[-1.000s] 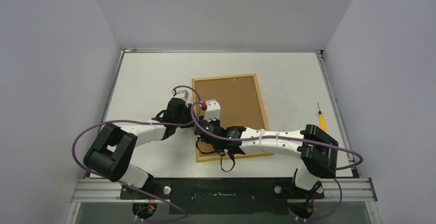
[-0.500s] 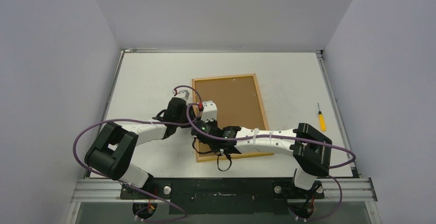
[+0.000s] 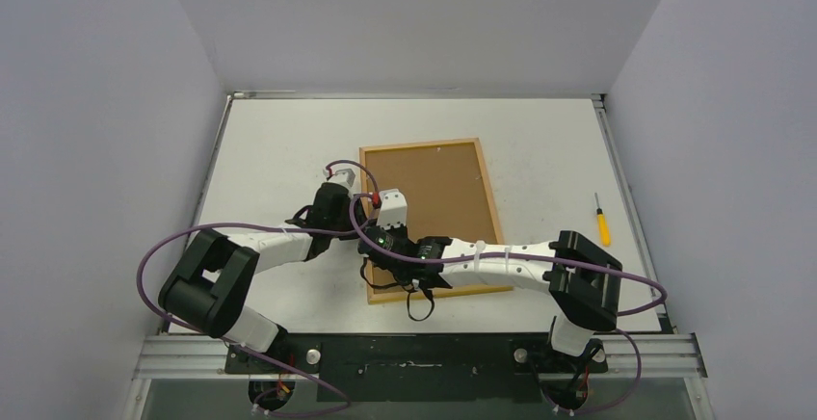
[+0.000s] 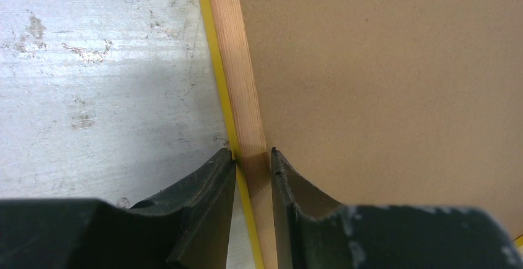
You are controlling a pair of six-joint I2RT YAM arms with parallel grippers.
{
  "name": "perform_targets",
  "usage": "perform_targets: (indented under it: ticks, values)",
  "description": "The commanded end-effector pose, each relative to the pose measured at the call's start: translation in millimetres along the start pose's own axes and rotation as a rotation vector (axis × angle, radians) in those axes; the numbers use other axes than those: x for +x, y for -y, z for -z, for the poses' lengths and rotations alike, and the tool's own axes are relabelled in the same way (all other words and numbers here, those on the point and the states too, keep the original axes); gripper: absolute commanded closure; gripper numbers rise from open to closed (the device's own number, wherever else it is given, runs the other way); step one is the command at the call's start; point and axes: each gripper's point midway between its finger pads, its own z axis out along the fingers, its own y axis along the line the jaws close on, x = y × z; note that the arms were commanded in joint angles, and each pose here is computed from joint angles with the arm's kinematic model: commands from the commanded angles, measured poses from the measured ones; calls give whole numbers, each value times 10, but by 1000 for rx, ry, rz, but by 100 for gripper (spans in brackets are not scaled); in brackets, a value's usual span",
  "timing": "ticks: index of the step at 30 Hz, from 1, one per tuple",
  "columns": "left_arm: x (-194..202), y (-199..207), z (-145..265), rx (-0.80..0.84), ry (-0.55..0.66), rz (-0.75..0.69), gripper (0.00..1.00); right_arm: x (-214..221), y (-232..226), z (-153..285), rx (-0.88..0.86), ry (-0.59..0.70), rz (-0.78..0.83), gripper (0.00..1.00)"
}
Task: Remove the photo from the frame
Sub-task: Release the photo frame item from the photo frame.
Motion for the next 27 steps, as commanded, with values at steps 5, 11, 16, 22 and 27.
perform_targets:
  ticks: [5, 11, 16, 22, 27]
  values:
    - [-119, 39, -10, 1, 16, -13, 74, -93, -73, -51, 17, 15, -12, 95]
    - [-119, 37, -9, -1, 15, -12, 75, -62, -57, -67, 32, 2, -3, 95]
    - [-122, 36, -8, -2, 16, -14, 75, -61, -8, -39, 46, 1, -5, 95]
    - [-127, 34, -7, -4, 18, -13, 75, -86, 53, 25, 50, 15, -23, 95]
    - [-118, 34, -9, -3, 16, -14, 75, -81, 20, 39, -39, -6, -92, 95]
